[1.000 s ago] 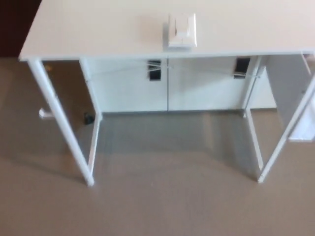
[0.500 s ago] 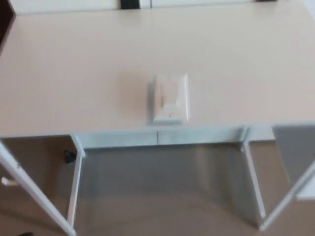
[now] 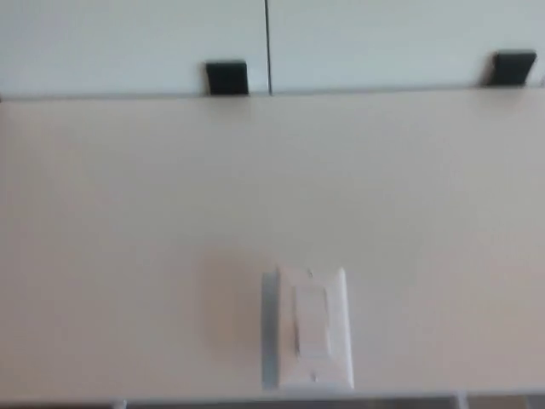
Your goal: The robot walk towards a table in front and then clicks the light switch button using the right hand's index finger
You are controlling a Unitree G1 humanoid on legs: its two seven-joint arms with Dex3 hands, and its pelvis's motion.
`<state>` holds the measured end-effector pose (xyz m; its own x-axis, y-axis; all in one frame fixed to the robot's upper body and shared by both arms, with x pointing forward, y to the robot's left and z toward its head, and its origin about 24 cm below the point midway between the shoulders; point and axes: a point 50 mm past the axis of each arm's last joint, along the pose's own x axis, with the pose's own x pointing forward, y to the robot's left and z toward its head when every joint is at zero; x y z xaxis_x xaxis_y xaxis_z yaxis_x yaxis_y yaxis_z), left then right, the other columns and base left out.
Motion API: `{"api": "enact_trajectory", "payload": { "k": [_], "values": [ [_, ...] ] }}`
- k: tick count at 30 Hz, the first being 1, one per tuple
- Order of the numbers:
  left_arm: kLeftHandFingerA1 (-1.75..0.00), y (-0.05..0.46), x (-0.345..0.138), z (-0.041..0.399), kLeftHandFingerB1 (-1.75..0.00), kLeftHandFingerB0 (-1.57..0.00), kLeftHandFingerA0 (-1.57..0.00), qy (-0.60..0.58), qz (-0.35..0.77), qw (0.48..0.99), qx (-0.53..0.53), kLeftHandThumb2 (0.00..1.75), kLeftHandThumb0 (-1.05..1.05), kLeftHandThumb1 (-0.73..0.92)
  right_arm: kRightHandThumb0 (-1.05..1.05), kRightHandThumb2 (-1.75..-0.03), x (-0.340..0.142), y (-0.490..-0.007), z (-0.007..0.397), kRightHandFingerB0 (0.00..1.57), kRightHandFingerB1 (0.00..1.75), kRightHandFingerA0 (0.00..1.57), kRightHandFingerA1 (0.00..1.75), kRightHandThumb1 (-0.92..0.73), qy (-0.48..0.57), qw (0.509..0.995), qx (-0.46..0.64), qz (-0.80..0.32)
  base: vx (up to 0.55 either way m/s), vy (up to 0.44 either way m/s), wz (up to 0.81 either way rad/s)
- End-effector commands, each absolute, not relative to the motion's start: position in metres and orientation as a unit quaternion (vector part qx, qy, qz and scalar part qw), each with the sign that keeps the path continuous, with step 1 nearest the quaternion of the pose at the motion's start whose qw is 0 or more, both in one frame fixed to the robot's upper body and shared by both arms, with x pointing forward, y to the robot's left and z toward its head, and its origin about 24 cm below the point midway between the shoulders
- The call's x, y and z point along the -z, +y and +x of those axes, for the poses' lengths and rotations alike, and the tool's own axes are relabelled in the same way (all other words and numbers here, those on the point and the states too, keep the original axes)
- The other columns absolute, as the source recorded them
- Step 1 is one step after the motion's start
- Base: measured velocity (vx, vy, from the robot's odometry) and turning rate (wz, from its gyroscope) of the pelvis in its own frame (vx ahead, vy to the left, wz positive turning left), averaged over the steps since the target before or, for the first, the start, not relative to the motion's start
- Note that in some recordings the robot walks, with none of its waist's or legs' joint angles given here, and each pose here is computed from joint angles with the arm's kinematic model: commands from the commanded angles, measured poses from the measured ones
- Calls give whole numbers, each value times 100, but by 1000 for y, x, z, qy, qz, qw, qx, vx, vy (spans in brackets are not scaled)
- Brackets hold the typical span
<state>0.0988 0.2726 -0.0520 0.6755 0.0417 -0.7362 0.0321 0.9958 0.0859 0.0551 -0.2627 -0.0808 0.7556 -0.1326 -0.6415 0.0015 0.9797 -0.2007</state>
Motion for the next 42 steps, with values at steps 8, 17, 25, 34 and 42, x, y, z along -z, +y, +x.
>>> {"api": "enact_trajectory", "payload": {
  "k": [8, 17, 25, 34, 42],
  "values": [
    [-46, 269, 63, 77, -39, -21, -34, 465, 16, 885, 16, 63, -19, 73, -33, -100, 85, -265, 40, 12, 50, 36, 62, -58, 353, 929, 38, -104, 270, 41, 0],
    [-46, 269, 63, 83, -39, -22, -35, 464, 25, 885, 20, 63, -19, 74, -37, -64, 83, -265, 46, 22, 37, 38, 53, -80, 348, 933, 42, -87, 48, -237, 7],
    [-55, 268, 63, 83, -49, -13, -26, 465, 15, 885, 13, 94, -13, 57, -31, -101, 82, -265, 47, 11, 50, 35, 63, -58, 344, 932, 33, -109, -143, 4, -1],
    [-55, 267, 59, 85, -49, -13, -26, 459, 11, 888, 17, 96, -13, 59, -36, -64, 83, -264, 46, 22, 37, 39, 53, -81, 347, 933, 43, -89, -226, 115, 11],
    [-46, 268, 58, 91, -38, -20, -35, 454, -1, 891, 15, 66, -16, 80, -35, -64, 80, -263, 52, 23, 40, 39, 55, -80, 344, 934, 37, -94, -238, -68, -2]
  ]
}}
